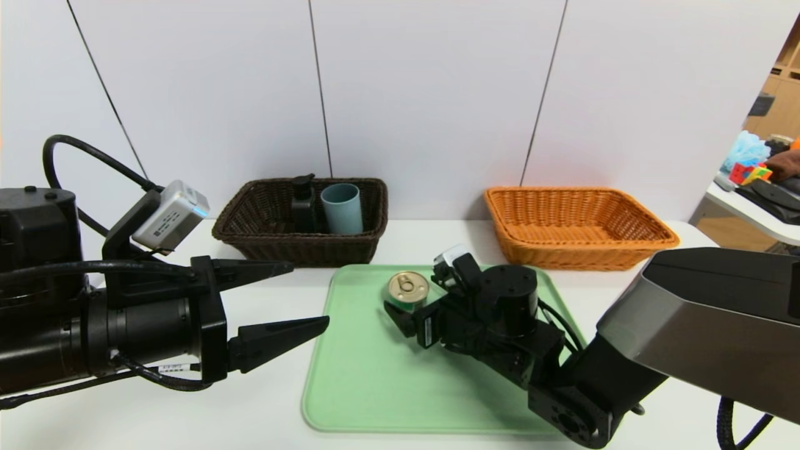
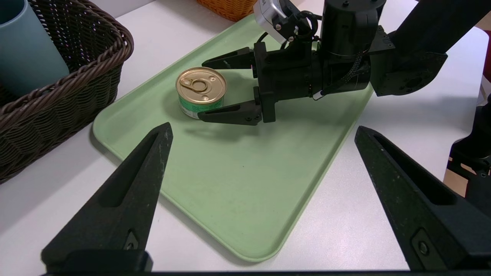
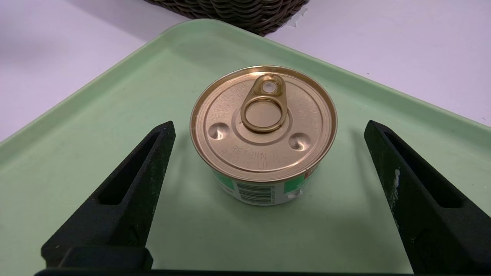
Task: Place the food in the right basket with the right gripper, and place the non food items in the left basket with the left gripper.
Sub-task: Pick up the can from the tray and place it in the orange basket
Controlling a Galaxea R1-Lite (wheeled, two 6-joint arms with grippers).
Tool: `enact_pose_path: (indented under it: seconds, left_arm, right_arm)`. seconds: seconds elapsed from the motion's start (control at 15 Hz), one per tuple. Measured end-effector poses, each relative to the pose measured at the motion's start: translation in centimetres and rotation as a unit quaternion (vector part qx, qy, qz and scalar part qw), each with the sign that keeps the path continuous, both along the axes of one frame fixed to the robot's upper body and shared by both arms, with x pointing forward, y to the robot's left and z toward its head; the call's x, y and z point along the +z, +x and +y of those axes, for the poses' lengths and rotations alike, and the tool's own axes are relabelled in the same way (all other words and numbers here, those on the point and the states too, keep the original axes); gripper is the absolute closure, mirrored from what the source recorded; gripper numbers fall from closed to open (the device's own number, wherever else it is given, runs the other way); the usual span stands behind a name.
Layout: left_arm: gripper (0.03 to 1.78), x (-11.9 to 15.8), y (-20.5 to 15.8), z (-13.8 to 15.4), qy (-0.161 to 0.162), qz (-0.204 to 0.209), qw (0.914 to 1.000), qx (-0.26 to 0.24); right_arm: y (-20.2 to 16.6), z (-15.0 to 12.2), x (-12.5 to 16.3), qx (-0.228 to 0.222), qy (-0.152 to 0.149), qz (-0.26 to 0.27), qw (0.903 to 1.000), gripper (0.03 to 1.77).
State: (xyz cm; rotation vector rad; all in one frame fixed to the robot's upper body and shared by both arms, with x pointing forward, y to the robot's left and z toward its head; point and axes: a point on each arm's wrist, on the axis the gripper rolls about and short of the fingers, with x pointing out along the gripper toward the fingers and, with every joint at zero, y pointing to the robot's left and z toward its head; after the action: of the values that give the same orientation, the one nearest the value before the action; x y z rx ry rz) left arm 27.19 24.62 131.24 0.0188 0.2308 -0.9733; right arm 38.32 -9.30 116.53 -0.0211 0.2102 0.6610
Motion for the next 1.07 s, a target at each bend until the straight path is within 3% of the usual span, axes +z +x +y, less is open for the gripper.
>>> enact_pose_path:
  seconds: [1.07]
  left_arm:
    - [0.12, -0.30, 0.38, -0.14, 0.003, 0.006, 1.0000, 0.001]
  right_arm:
    - [1.06, 0.58, -0.84, -0.003, -0.009, 0.010, 0.9999, 0.10]
